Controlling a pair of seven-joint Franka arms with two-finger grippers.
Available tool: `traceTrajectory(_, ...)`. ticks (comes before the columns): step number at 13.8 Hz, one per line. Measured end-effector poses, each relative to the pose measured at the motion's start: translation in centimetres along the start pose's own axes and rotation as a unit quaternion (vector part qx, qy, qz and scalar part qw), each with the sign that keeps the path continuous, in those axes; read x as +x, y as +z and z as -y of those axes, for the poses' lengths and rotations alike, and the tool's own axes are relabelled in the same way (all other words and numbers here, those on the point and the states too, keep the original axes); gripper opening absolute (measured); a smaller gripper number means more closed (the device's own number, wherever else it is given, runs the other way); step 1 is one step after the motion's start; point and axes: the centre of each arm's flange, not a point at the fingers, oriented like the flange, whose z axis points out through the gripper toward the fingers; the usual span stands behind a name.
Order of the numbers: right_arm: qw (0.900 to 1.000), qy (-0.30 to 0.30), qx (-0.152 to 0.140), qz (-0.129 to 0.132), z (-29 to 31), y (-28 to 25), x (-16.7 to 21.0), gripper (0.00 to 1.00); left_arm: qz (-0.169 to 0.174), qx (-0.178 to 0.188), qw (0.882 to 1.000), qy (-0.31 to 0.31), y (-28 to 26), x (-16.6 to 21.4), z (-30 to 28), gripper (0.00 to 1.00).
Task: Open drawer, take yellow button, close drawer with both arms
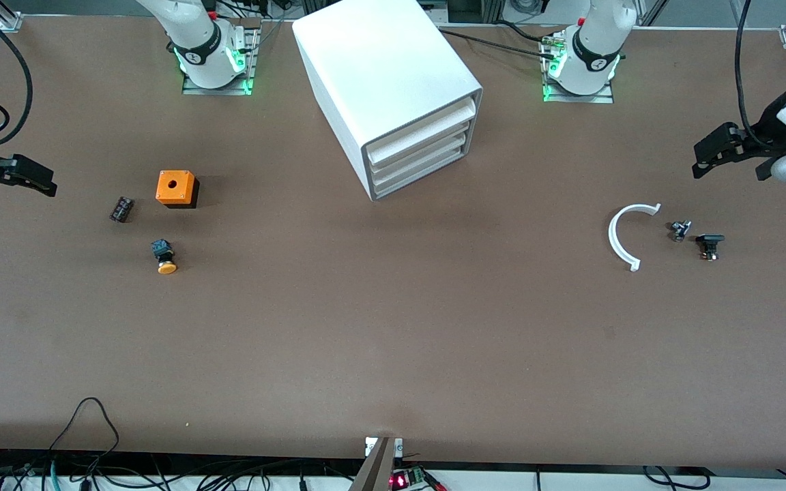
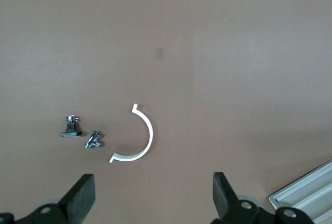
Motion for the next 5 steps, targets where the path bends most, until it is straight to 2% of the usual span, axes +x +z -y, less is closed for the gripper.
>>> traceTrajectory(5, 1.0, -0.001, 0.0, -0.007, 0.13, 0.99, -0.13, 1.0, 0.001, 0.0, 1.0, -0.001, 0.03, -0.02, 0.09, 1.0)
